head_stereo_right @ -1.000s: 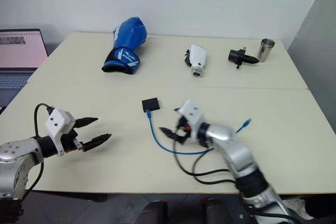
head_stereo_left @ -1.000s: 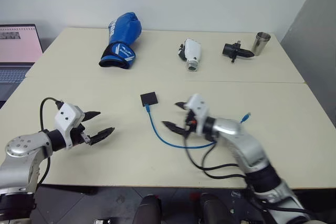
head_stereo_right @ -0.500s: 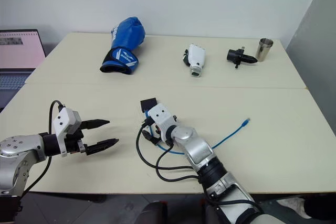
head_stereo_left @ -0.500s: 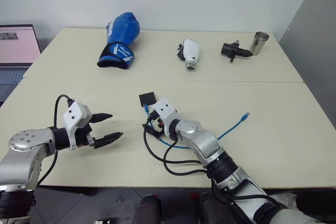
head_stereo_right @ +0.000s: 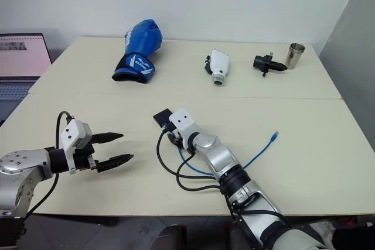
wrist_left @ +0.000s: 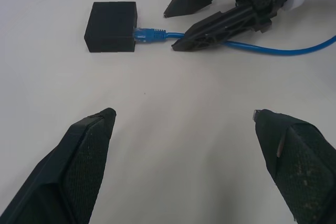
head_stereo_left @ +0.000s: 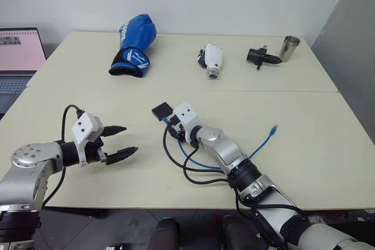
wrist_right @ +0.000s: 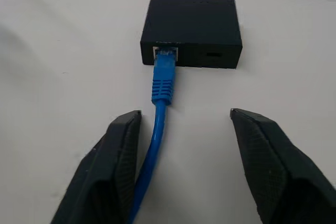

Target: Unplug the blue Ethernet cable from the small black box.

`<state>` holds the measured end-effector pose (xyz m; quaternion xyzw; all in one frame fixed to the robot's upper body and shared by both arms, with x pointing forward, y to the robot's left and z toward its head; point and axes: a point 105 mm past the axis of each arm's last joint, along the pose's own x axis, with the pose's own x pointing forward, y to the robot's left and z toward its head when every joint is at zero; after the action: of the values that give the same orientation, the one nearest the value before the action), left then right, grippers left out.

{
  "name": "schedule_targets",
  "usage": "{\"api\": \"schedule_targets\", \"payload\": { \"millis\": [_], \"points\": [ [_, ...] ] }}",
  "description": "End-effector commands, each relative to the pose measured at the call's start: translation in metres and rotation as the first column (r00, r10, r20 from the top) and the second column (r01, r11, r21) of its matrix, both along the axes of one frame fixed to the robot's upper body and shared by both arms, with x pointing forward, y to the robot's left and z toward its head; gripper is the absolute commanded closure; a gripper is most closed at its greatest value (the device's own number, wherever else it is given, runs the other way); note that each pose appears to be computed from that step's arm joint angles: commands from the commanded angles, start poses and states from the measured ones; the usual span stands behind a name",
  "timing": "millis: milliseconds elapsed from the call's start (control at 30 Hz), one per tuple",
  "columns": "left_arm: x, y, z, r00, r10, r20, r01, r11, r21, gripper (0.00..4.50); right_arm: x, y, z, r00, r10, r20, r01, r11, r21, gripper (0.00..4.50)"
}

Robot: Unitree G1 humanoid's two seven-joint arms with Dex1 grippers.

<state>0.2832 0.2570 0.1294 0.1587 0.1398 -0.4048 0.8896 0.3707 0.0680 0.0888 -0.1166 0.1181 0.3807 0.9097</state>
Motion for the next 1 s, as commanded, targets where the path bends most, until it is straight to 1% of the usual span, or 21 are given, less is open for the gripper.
{"api": "schedule_targets", "payload": {
  "millis": [33,100,233,267,367,500,567,633,667,733,800,900,1000],
  "points": [
    [0.004,-0.001,0.008,0.999,-0.005,0.037,0.005,1.000,0.005,0.00,-0.012,0.035,0.018,0.998,0.063,0.024,-0.064,0.997,0.050,2.70],
    [0.005,0.000,0.008,0.999,0.006,0.038,-0.006,1.000,-0.002,0.00,-0.011,0.032,0.018,0.998,0.061,0.033,-0.063,0.997,0.046,3.09],
    [0.007,0.003,0.008,0.999,0.041,0.028,-0.040,0.999,-0.032,0.00,-0.009,0.021,0.026,0.990,0.103,0.092,-0.106,0.994,0.033,4.23],
    [0.007,0.003,0.007,0.999,0.048,0.009,-0.048,0.998,-0.037,0.00,-0.009,0.018,0.028,0.987,0.124,0.104,-0.128,0.991,0.031,4.41],
    [0.006,0.000,0.004,0.996,0.064,-0.056,-0.070,0.993,-0.097,0.00,-0.011,0.003,0.040,0.964,0.207,0.168,-0.212,0.977,0.014,4.47],
    [0.005,-0.004,0.004,0.985,0.092,-0.145,-0.124,0.966,-0.226,0.00,-0.022,-0.022,0.060,0.880,0.349,0.321,-0.345,0.936,-0.072,4.47],
    [-0.001,-0.014,0.002,0.969,0.056,-0.241,-0.129,0.945,-0.301,0.00,-0.035,-0.042,0.071,0.769,0.459,0.444,-0.416,0.888,-0.197,4.47],
    [-0.005,-0.026,0.010,0.951,-0.007,-0.309,-0.130,0.898,-0.421,0.00,-0.050,-0.058,0.074,0.647,0.574,0.503,-0.466,0.819,-0.334,4.47],
    [-0.006,-0.031,0.014,0.944,-0.035,-0.329,-0.124,0.885,-0.449,0.00,-0.055,-0.064,0.073,0.608,0.611,0.507,-0.485,0.792,-0.372,4.47],
    [-0.007,-0.038,0.022,0.933,-0.068,-0.354,-0.125,0.860,-0.495,0.00,-0.060,-0.072,0.072,0.560,0.647,0.518,-0.498,0.762,-0.414,4.47],
    [-0.007,-0.043,0.028,0.925,-0.098,-0.366,-0.125,0.833,-0.539,0.00,-0.060,-0.077,0.072,0.527,0.662,0.533,-0.493,0.749,-0.444,4.47],
    [-0.013,-0.056,0.032,0.902,-0.170,-0.396,-0.104,0.806,-0.582,0.00,-0.061,-0.084,0.072,0.455,0.692,0.560,-0.473,0.721,-0.507,4.47],
    [-0.014,-0.064,0.035,0.895,-0.197,-0.400,-0.102,0.783,-0.614,0.00,-0.061,-0.086,0.078,0.409,0.692,0.595,-0.460,0.719,-0.521,4.47]
  ]
}}
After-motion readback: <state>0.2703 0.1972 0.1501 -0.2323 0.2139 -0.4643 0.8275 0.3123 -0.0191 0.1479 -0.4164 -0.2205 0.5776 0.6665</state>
